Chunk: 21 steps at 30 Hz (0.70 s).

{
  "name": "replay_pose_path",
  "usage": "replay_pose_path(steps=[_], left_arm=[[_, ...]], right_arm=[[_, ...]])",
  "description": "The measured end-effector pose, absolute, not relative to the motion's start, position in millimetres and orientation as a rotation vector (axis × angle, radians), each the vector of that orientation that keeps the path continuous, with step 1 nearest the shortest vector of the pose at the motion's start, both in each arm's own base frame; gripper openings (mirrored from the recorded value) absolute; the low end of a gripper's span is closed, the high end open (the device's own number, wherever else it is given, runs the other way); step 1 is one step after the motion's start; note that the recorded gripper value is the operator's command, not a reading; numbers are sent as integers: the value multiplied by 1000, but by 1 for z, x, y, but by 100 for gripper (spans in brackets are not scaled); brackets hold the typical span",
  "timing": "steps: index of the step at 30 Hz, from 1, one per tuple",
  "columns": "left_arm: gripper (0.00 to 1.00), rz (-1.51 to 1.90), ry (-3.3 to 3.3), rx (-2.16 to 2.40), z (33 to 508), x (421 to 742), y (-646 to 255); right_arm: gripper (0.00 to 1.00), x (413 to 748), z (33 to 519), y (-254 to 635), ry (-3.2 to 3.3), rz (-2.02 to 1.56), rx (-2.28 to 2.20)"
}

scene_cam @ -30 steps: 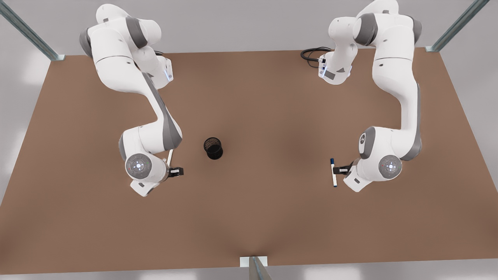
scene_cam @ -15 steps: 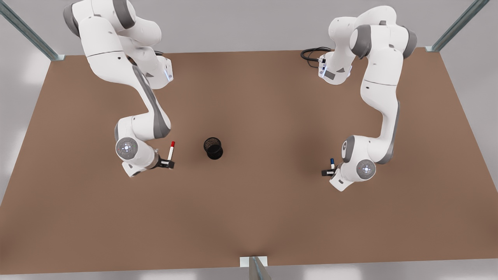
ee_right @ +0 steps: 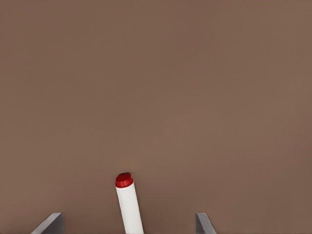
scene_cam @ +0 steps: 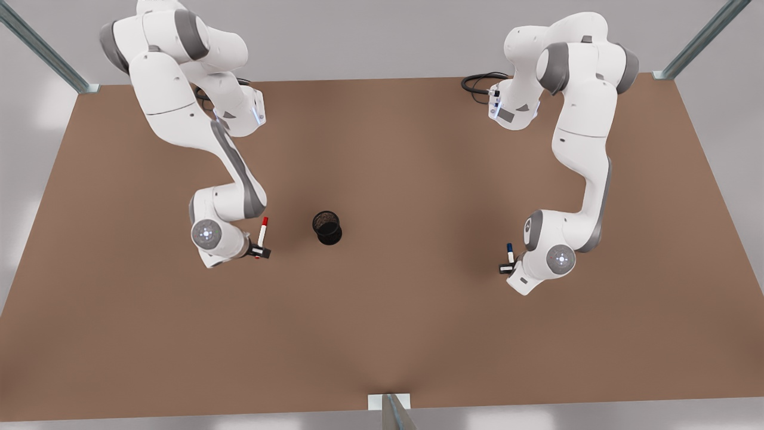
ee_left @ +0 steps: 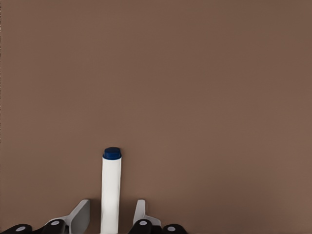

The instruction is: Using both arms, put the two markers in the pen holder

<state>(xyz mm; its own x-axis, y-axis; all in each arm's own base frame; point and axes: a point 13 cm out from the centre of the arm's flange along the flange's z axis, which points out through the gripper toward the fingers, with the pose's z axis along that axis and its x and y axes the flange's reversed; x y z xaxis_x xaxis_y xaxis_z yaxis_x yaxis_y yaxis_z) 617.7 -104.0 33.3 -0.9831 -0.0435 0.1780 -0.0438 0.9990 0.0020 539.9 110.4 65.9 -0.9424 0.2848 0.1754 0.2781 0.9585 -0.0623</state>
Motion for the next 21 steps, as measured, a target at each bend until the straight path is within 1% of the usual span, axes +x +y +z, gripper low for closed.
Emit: replay_pose_path(steps=[2,9,11,13,21], left_arm=[[52,0,-2964,67,33,618,-102],[45,0,-2970,68,35,621,-102],[40,0,-2971,70,35,621,-102],[38,1,-2972,71,36,621,-102],[34,2,-2973,76,36,621,-102]], right_arm=[[100,541,60,111,-2927,54,-433],[100,535,42,112,-2912,57,-399],[100,534,41,111,-2911,56,-377],[100,532,38,111,-2906,57,-352],[100,527,35,112,-2895,51,-217]])
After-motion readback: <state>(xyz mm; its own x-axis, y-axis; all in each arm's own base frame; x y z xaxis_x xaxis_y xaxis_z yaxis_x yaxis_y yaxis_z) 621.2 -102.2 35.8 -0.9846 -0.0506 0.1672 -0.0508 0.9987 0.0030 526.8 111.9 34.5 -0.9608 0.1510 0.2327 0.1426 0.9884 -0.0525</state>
